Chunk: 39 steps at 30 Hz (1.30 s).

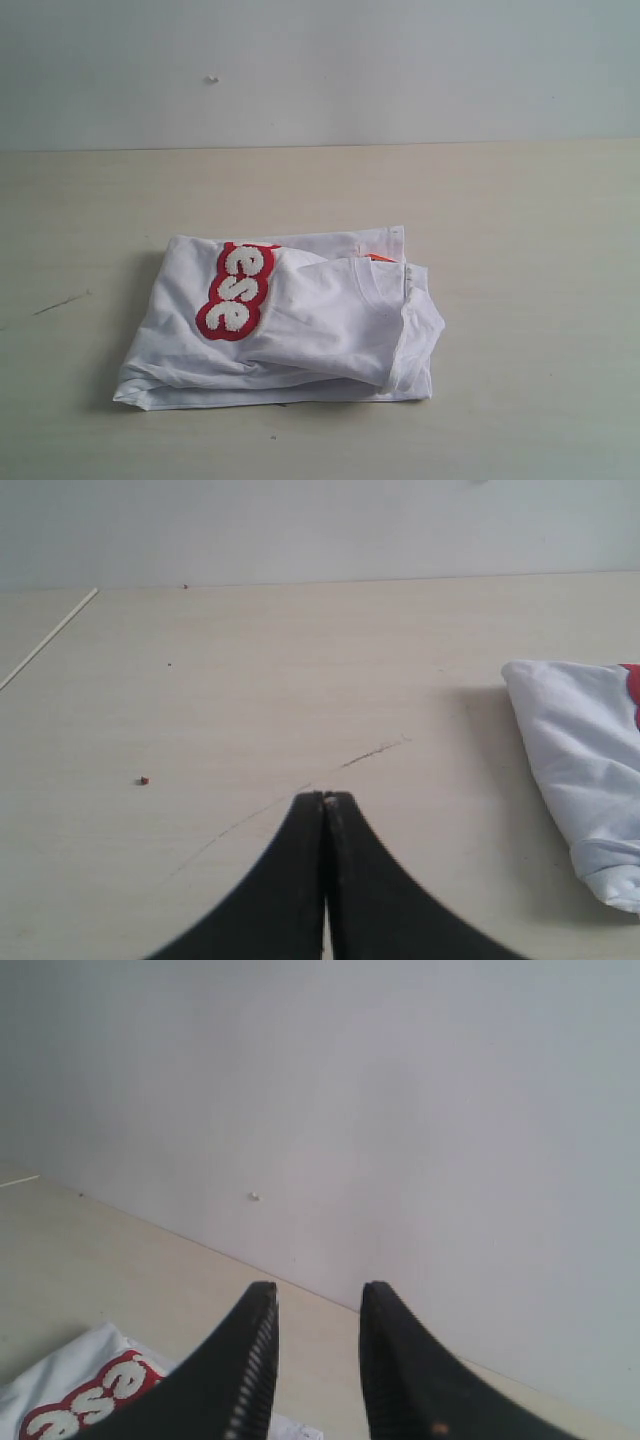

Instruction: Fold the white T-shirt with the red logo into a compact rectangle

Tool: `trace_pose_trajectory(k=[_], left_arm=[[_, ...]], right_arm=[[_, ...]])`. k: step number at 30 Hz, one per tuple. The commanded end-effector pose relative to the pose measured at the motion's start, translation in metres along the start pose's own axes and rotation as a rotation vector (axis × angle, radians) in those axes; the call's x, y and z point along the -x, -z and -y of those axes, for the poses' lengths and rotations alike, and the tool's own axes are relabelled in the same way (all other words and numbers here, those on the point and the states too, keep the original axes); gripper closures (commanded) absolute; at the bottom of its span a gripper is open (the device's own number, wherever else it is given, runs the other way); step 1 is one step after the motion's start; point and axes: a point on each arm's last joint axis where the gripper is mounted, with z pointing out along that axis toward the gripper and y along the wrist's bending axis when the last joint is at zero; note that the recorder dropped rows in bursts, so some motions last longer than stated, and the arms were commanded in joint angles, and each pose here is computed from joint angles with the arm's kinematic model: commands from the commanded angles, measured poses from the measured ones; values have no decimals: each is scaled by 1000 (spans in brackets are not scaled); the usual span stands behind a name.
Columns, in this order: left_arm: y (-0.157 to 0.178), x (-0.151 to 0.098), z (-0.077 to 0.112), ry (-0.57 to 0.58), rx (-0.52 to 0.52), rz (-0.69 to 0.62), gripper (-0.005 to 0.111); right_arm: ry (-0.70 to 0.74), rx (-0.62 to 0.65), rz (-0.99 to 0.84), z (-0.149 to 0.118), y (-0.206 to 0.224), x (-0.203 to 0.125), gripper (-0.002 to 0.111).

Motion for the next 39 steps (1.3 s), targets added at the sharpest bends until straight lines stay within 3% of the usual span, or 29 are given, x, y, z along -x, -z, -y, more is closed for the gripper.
trace_pose_trajectory(k=[1, 9, 17, 26, 32, 39], left_arm=[[0, 0, 0, -1, 0, 10, 107], [0, 0, 0, -3, 0, 10, 107], [0, 0, 0, -3, 0, 10, 107], [0, 0, 0, -3, 0, 10, 107], [0, 0, 0, -3, 0, 10, 107], [0, 0, 0, -3, 0, 10, 107]], right_arm=[[-3, 3, -4, -1, 0, -2, 78], [23, -13, 134, -8, 33, 7, 78], [74, -130, 205, -10, 58, -13, 78], [-12, -176, 231, -5, 58, -12, 78], [-91, -249, 127, 2, 54, -33, 78], [-169, -389, -187, 11, 48, -92, 78]])
